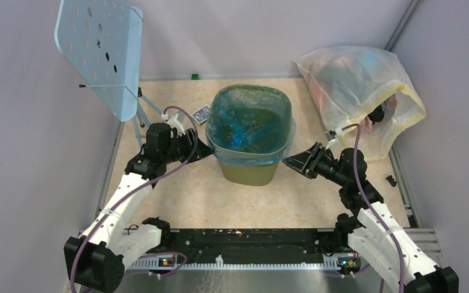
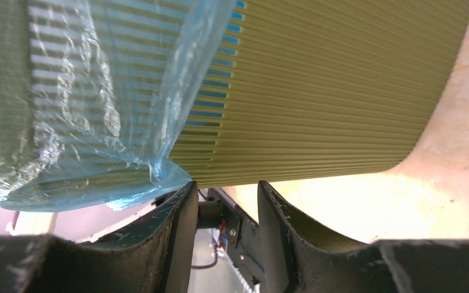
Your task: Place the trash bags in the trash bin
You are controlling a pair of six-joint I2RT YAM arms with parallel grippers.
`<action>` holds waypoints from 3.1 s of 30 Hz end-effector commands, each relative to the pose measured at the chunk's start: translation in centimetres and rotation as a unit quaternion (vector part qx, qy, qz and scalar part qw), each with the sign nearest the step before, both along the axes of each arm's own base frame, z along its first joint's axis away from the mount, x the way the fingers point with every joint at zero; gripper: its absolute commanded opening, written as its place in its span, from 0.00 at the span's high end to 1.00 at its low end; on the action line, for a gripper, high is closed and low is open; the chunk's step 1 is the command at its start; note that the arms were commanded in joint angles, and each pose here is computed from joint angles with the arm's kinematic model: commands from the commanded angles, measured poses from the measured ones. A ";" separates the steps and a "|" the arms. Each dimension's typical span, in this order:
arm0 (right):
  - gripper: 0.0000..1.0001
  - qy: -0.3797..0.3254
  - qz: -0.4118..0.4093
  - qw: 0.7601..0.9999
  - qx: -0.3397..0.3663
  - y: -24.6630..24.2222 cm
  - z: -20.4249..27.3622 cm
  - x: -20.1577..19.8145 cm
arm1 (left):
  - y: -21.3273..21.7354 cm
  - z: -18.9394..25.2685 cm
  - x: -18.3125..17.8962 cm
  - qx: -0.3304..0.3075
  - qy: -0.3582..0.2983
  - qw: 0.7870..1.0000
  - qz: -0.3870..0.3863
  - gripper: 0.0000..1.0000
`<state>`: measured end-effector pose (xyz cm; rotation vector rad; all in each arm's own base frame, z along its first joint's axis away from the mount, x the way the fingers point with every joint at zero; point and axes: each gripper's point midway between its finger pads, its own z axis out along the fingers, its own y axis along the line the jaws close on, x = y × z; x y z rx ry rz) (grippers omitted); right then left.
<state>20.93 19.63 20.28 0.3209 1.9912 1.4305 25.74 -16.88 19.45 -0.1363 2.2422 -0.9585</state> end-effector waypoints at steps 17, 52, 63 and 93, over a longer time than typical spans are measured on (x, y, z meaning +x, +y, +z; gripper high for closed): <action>0.66 -0.076 -0.037 0.996 -0.032 -0.8 3.1 2.6 | 1.3 0.0 1.4 0.038 -0.041 0.998 0.022 0.52; 0.52 -0.126 -0.178 0.956 -0.196 -5.5 7.5 9.4 | 2.3 5.8 5.8 0.030 -0.120 0.988 0.089 0.50; 0.57 -0.049 -0.120 0.981 -0.142 -2.3 0.9 12.1 | -1.1 1.7 6.5 -0.030 -0.092 0.995 0.023 0.48; 1.00 -0.248 -0.037 0.893 -0.373 -0.9 17.6 9.2 | 2.9 6.5 4.2 0.053 -0.168 0.982 0.071 0.22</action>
